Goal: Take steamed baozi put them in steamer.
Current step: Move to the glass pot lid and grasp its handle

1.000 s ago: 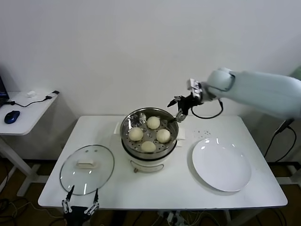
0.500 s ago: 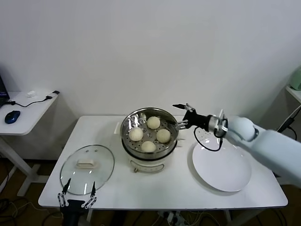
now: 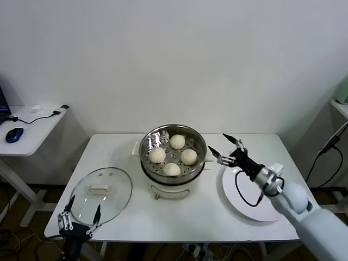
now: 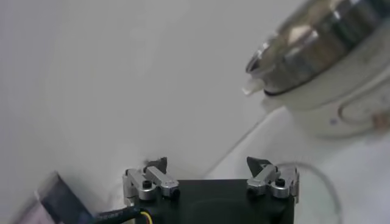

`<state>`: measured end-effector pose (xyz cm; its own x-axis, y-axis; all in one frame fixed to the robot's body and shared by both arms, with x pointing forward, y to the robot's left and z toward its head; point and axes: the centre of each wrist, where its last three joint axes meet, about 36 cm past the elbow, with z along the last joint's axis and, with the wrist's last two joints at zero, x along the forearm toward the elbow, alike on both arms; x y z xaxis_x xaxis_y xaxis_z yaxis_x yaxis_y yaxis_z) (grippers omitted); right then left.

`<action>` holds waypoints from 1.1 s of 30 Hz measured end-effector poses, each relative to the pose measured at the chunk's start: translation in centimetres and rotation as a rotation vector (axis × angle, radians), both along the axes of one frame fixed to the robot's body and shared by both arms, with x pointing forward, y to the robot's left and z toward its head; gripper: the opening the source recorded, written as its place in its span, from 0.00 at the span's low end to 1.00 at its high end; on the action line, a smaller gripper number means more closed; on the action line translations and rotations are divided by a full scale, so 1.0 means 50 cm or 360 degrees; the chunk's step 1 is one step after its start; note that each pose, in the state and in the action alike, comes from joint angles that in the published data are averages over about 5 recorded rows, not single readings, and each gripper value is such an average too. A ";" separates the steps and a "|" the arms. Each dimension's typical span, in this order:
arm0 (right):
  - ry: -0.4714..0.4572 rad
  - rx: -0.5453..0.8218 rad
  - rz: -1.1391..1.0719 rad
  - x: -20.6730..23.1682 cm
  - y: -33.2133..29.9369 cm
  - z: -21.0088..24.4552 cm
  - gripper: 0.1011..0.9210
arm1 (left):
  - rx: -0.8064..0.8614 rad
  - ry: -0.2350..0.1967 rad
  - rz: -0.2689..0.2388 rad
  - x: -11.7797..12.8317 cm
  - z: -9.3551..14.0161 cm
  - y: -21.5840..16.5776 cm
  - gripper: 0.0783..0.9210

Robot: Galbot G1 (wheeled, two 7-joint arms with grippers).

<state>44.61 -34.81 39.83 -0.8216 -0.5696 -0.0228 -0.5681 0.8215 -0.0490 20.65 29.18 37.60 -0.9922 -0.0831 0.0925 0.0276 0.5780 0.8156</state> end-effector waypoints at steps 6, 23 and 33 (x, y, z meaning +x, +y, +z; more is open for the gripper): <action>0.0042 0.0038 -0.0168 -0.059 -0.033 -0.053 0.88 | 0.0504 0.0038 -0.0082 0.036 -0.022 0.025 0.88; 0.0100 0.0004 -0.0444 -0.133 -0.101 -0.119 0.88 | 0.1169 0.0139 -0.0216 0.173 -0.174 0.094 0.88; 0.0113 -0.0018 -0.0493 -0.147 -0.103 -0.140 0.88 | 0.1231 0.0166 -0.0175 0.248 -0.226 0.123 0.88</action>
<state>37.25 -39.98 32.81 -0.9554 -0.2918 0.0461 -0.2933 0.9556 -0.0284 33.06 35.31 26.31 -0.9879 -0.0635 0.1413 0.1499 -0.1632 0.9751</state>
